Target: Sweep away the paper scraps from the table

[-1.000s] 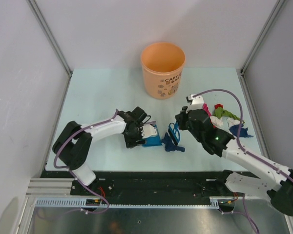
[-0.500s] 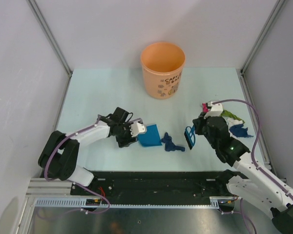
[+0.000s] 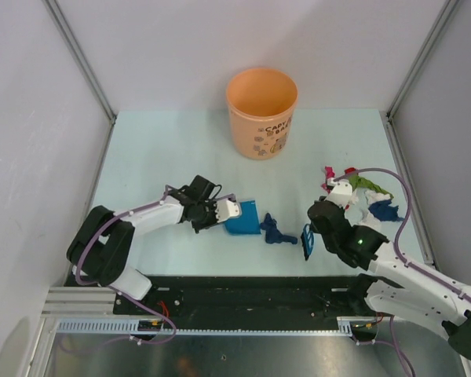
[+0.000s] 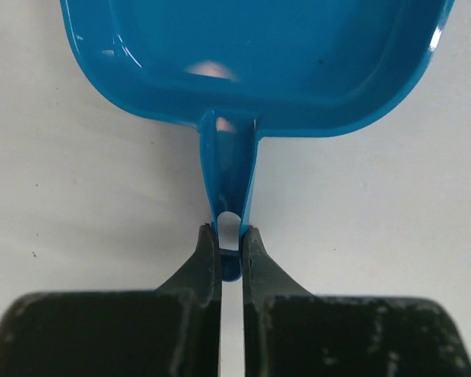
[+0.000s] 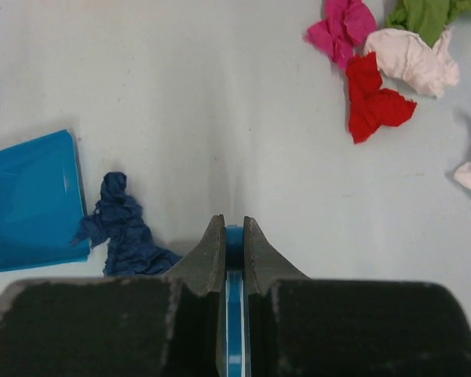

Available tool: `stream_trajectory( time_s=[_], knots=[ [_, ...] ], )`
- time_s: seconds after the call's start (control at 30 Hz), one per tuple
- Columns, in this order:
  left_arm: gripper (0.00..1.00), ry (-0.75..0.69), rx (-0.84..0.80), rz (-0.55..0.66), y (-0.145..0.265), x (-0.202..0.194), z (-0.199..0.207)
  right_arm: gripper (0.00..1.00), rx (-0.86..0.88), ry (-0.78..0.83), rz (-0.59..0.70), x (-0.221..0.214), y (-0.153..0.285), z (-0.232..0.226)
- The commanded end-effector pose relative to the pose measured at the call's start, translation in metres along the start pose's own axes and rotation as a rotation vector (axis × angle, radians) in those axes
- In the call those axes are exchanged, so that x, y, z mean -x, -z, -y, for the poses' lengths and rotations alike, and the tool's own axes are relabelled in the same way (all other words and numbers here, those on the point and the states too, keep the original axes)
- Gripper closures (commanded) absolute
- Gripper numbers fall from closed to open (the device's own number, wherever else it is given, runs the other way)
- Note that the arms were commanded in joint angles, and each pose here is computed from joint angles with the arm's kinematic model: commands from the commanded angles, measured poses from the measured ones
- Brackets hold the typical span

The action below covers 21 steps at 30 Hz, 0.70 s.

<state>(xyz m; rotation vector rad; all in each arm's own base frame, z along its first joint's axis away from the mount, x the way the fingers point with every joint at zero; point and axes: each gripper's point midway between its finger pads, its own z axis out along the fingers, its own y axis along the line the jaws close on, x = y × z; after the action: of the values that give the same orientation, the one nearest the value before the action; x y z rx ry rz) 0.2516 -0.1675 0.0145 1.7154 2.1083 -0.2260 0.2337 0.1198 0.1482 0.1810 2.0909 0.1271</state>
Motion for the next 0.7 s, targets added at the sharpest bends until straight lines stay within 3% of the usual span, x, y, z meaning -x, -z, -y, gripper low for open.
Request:
stream_trajectory(
  time_s=[0.0,0.17,0.4,0.53,0.57,0.67],
  knots=[
    [1.00,-0.014,0.005,-0.081,0.008,-0.017,0.015,1.00,-0.064,-0.067,0.060,0.012,0.008,0.005],
    [1.00,-0.060,0.053,-0.197,0.018,-0.032,0.020,1.00,-0.147,-0.058,0.087,0.006,0.011,0.015],
    [1.00,-0.124,0.109,-0.256,0.019,-0.021,0.017,1.00,-0.086,-0.011,0.106,-0.006,-0.006,-0.029],
    [1.00,-0.121,0.092,-0.244,0.014,-0.012,0.014,1.00,0.069,-0.026,0.186,0.013,-0.006,-0.080],
    [1.00,-0.123,0.073,-0.249,0.010,-0.013,0.016,1.00,0.100,0.054,0.206,0.017,-0.005,-0.088],
    [1.00,-0.117,0.057,-0.244,0.006,-0.009,0.017,1.00,0.291,0.083,0.269,0.033,0.001,-0.139]
  ],
)
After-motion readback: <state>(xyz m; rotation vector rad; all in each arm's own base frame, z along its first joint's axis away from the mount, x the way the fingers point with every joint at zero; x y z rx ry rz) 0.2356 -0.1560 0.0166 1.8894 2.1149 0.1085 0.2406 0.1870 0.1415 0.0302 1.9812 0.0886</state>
